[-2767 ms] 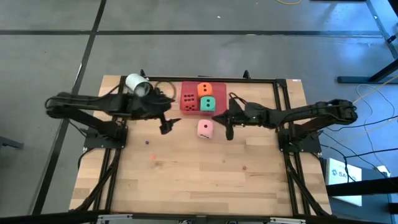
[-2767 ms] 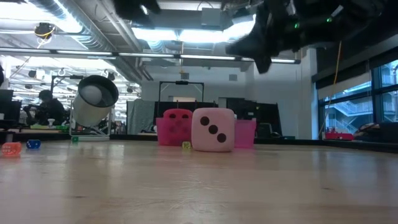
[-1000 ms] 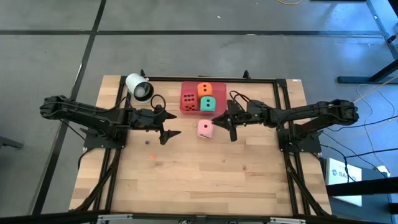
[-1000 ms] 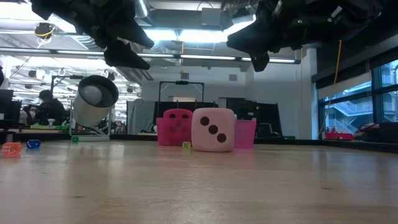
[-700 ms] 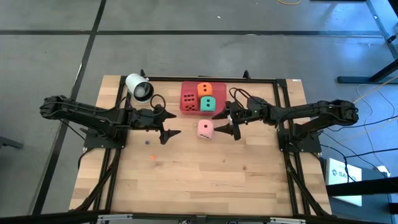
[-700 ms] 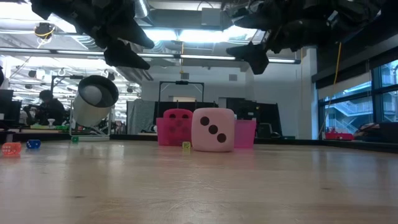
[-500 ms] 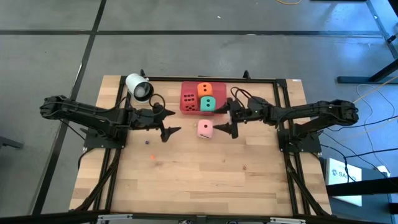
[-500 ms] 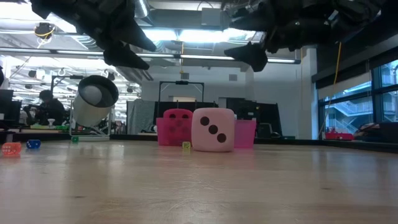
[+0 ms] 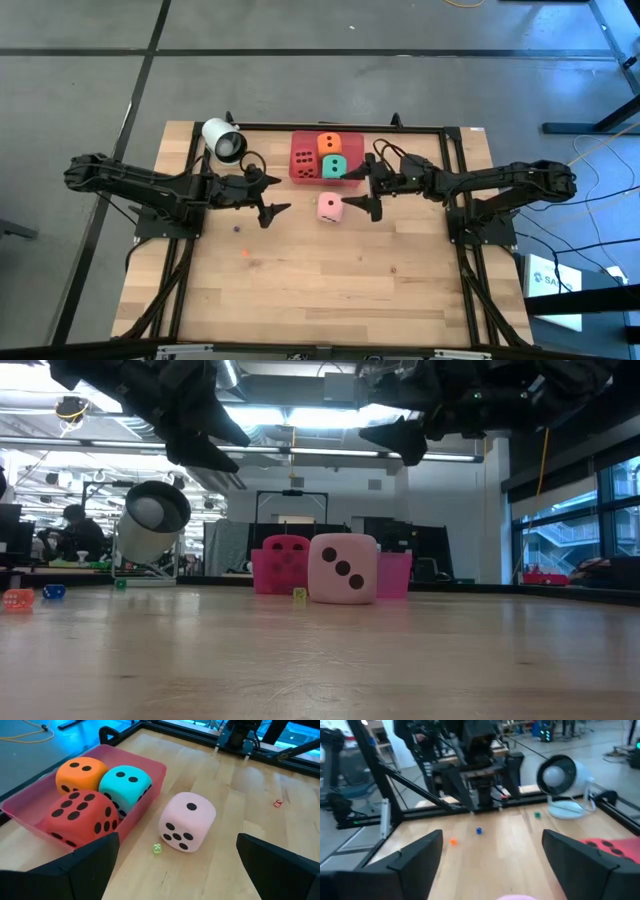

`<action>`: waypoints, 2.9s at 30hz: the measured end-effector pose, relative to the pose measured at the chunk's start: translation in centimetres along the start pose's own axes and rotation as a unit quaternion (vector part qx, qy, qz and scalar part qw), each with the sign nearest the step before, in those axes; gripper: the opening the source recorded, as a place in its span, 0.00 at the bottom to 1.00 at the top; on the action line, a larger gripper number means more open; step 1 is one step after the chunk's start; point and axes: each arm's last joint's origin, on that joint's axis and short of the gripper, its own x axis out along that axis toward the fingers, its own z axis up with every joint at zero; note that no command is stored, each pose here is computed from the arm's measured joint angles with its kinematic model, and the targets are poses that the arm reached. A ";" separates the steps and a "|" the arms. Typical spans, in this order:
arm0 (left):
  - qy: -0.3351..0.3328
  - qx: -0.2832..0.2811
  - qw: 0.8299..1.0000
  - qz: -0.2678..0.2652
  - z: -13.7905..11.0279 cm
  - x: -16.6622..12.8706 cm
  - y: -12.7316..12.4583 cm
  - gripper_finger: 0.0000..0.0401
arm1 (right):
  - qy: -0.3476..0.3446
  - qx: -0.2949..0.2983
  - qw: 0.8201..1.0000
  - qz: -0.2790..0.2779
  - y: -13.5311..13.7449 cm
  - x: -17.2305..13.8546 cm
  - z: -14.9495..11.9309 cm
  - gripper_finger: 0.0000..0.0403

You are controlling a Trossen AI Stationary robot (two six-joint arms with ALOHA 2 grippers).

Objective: Pick & Place Dice
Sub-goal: Put the pink die into the pink bin

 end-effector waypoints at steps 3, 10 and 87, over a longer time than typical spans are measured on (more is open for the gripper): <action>0.002 0.004 1.000 0.000 0.0 0.0 0.0 1.00 | -0.008 0.009 1.000 0.003 0.0 0.0 0.2 0.93; 0.002 0.004 1.000 0.000 0.0 0.0 0.0 1.00 | -0.019 0.004 1.000 0.010 0.2 0.3 1.2 0.98; -0.039 0.054 0.998 0.011 -1.5 1.2 0.1 1.00 | 0.291 -0.077 0.948 -0.105 0.9 7.1 -5.2 0.96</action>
